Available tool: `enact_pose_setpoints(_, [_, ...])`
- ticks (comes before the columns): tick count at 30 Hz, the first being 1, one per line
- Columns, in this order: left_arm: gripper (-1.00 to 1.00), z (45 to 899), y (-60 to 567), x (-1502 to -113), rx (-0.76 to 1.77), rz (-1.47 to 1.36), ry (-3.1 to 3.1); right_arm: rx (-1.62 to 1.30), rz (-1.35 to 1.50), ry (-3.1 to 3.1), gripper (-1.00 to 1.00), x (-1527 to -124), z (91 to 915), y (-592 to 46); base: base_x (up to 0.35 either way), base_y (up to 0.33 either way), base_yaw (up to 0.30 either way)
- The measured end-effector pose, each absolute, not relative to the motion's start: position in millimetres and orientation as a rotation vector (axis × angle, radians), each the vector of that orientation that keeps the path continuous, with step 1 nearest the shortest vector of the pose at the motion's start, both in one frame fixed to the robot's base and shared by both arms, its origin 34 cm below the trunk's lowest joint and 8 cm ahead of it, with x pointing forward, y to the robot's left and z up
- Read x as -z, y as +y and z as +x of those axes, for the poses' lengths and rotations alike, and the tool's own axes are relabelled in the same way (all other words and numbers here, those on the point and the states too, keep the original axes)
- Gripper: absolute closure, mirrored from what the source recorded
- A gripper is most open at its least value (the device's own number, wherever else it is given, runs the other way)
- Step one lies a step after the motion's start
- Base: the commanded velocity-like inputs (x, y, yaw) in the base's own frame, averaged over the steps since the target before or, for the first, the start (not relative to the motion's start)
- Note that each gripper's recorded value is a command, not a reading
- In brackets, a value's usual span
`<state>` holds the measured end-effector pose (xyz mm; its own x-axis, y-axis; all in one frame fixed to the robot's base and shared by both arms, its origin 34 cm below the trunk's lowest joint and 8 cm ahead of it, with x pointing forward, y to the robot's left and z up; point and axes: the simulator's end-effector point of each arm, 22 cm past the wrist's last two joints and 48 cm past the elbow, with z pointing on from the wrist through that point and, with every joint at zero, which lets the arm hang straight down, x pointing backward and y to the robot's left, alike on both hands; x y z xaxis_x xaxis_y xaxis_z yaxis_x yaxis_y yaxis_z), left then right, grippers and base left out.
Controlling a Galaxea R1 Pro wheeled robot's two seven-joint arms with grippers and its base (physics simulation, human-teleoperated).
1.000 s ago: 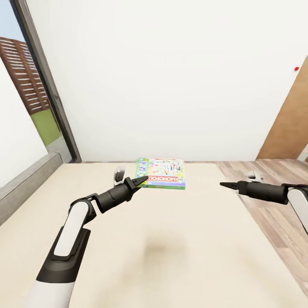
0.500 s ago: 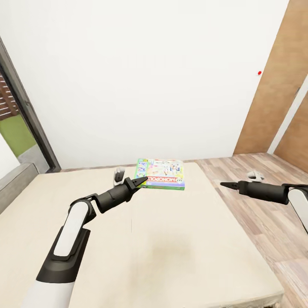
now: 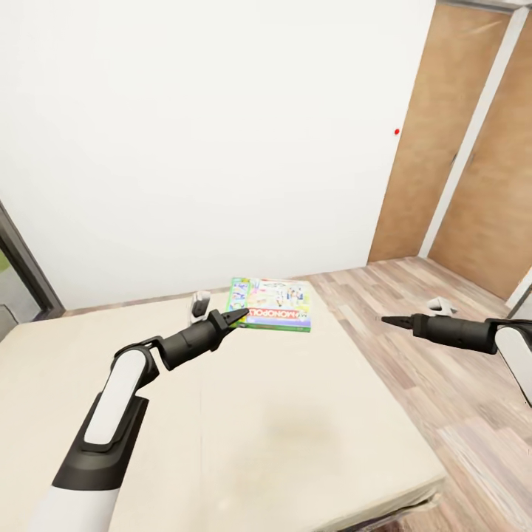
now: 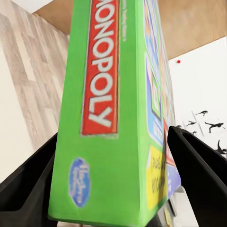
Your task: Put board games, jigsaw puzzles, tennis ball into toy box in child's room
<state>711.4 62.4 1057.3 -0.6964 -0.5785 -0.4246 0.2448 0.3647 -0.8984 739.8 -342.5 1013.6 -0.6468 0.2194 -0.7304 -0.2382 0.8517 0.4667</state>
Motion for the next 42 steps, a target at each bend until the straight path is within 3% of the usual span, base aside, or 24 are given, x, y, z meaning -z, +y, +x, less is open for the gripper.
enact_pose_setpoints(12, [1.00, 712, 71, -1071, 1.376, -0.309, 1.906, -0.674, 0.006, 2.176, -1.00, -1029, 739, -347, 0.000, 0.000, -0.280])
enact_pose_setpoints(31, [1.00, 715, 93, -1098, 1.352, -0.367, 1.881, -0.682, 0.335, 2.308, -1.00, -996, 761, -404, 0.000, 0.000, -0.280])
enact_pose_setpoints(42, [1.00, 713, 103, -1109, 1.348, -0.399, 1.870, -0.717, 0.345, 2.432, -1.00, -935, 776, -282, 0.000, 0.000, -0.280])
